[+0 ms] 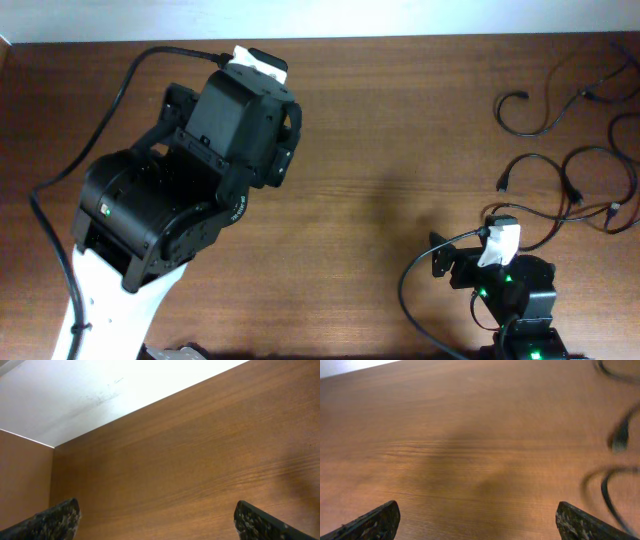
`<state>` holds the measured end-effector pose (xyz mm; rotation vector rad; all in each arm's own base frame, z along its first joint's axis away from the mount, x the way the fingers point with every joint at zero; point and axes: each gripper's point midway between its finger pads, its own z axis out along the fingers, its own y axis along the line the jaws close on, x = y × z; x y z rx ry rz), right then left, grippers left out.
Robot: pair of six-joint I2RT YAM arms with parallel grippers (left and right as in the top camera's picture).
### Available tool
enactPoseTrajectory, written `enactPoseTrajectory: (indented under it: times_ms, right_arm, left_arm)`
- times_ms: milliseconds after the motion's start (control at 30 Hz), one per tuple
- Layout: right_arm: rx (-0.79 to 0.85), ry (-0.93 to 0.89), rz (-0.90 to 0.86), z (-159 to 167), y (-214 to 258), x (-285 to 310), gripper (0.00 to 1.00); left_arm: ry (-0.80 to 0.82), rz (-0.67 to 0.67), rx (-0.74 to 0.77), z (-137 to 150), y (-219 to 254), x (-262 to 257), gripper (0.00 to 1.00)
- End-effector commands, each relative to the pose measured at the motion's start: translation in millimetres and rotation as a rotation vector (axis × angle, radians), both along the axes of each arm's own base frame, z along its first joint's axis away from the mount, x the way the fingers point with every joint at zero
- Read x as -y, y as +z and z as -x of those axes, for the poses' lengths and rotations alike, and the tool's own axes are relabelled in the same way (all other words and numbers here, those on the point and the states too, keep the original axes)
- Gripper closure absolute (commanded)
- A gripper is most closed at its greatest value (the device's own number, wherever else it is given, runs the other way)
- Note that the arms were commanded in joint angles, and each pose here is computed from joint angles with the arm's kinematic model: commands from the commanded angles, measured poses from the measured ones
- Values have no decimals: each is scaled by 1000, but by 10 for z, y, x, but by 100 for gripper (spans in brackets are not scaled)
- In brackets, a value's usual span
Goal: Untangle cables
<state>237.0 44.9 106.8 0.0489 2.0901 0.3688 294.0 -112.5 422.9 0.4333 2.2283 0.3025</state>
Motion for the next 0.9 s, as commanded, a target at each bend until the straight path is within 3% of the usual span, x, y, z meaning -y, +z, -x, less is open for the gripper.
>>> enactPoseTrajectory:
  times_ms: [0, 167, 867]
  right_arm:
    - [-39, -200, -68, -20, -113, 232, 1]
    - [-113, -345, -91, 65, -363, 415, 1]
    - [-179, -393, -48, 173, -534, 508, 1]
  left_arm:
    - [3, -1, 16, 26, 49, -45, 1]
    - [3, 7, 26, 10, 68, -33, 1]
    - [3, -8, 6, 42, 30, -56, 1]
